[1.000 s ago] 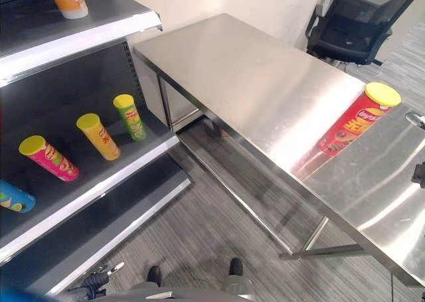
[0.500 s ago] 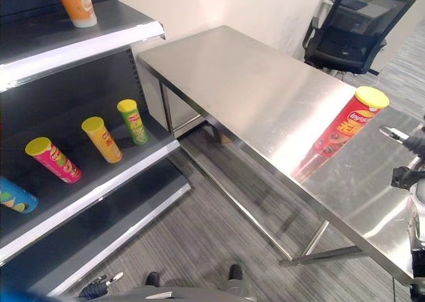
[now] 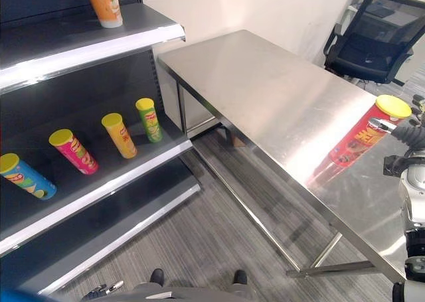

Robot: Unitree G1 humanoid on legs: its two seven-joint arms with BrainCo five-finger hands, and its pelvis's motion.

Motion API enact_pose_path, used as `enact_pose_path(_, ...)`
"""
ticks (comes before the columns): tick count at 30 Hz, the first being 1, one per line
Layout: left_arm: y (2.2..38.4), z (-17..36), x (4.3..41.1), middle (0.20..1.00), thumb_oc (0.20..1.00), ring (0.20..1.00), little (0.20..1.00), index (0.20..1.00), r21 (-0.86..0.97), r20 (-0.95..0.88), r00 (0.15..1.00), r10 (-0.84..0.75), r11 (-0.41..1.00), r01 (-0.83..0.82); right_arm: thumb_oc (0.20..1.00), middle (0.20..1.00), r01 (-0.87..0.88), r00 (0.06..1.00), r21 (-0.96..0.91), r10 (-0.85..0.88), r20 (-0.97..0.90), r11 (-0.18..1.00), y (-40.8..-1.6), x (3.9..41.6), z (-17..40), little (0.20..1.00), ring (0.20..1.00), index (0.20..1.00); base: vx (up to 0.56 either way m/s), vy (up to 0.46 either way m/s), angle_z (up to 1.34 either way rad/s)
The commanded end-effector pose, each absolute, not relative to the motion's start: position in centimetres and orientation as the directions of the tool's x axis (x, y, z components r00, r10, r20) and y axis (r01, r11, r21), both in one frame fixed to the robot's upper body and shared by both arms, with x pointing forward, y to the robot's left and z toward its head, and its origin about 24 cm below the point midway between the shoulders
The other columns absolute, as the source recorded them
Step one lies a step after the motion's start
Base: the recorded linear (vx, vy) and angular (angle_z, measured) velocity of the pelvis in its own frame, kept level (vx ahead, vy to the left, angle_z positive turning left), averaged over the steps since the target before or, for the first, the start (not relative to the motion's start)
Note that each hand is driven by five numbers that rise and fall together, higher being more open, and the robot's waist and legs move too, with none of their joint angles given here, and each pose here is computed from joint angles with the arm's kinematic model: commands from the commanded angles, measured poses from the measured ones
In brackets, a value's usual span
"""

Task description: Put the goods on the table back onto the shelves and tidy them up.

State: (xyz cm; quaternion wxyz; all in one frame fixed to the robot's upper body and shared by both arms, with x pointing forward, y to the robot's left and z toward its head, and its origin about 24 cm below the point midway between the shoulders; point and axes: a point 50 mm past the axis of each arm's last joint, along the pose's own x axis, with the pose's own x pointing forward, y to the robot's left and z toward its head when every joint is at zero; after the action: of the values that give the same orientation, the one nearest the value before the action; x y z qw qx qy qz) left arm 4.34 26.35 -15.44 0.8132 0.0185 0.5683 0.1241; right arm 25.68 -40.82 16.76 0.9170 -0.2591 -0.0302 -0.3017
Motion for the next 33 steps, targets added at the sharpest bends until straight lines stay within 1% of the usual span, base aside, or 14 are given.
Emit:
enact_pose_path(1, 27.1, -14.9, 6.3, 1.0, 1.0, 1.0, 1.0, 1.0, 0.207, -0.895, 0.378, 0.238, 0.971, -0.121, 1.0, 1.0, 0.614, 0.788, -0.503, -0.508, 0.348, 0.608, -41.1, 26.5, 21.5, 1.0, 1.0, 1.0, 0.01, -0.005, 0.07)
enact_pose_path(7, 27.1, -14.9, 6.1, 1.0, 1.0, 1.0, 1.0, 1.0, 0.211, -0.897, 0.373, 0.239, 0.971, -0.115, 1.0, 1.0, 0.618, 0.782, -0.518, -0.528, 0.331, 0.591, -41.5, 26.9, 21.7, 1.0, 1.0, 1.0, 0.01, -0.001, 0.04)
enact_pose_path(20, 27.1, -15.0, 5.9, 1.0, 1.0, 1.0, 1.0, 1.0, 0.213, -0.899, 0.366, 0.24, 0.971, -0.113, 1.0, 1.0, 0.583, 0.807, -0.529, -0.517, 0.285, 0.617, -41.5, 27.9, 21.8, 1.0, 1.0, 1.0, 0.0, 0.0, 0.0)
enact_pose_path(29, 27.2, -15.0, 5.9, 1.0, 1.0, 1.0, 1.0, 1.0, 0.21, -0.901, 0.364, 0.237, 0.971, -0.112, 1.0, 1.0, 0.498, 0.849, -0.598, -0.492, 0.19, 0.628, -41.8, 28.1, 21.1, 1.0, 1.0, 1.0, 0.0, 0.0, 0.0)
enact_pose_path(30, 27.3, -14.9, 5.9, 1.0, 1.0, 1.0, 1.0, 1.0, 0.21, -0.9, 0.364, 0.238, 0.971, -0.114, 0.683, 0.683, 0.485, 0.855, -0.606, -0.487, 0.179, 0.63, -41.8, 28.1, 21.0, 0.683, 0.683, 0.683, 0.0, 0.0, 0.0)
enact_pose_path(31, 27.2, -15.0, 5.9, 1.0, 1.0, 1.0, 1.0, 1.0, 0.209, -0.901, 0.365, 0.236, 0.971, -0.112, 0.457, 0.457, 0.468, 0.864, -0.613, -0.477, 0.163, 0.637, -41.8, 28.1, 20.9, 0.457, 0.457, 0.457, 0.0, 0.0, 0.0)
enact_pose_path(32, 27.3, -14.9, 6.0, 1.0, 1.0, 1.0, 1.0, 1.0, 0.205, -0.9, 0.369, 0.232, 0.972, -0.111, 0.2, 0.2, 0.447, 0.872, -0.626, -0.468, 0.144, 0.639, -41.9, 28.1, 20.9, 0.2, 0.2, 0.2, 0.0, 0.0, 0.0)
enact_pose_path(33, 27.3, -14.9, 6.0, 1.0, 1.0, 1.0, 1.0, 1.0, 0.204, -0.901, 0.368, 0.231, 0.973, -0.111, 0.2, 0.2, 0.441, 0.874, -0.63, -0.466, 0.139, 0.64, -42.0, 28.0, 20.9, 0.2, 0.2, 0.2, 0.0, 0.0, 0.0)
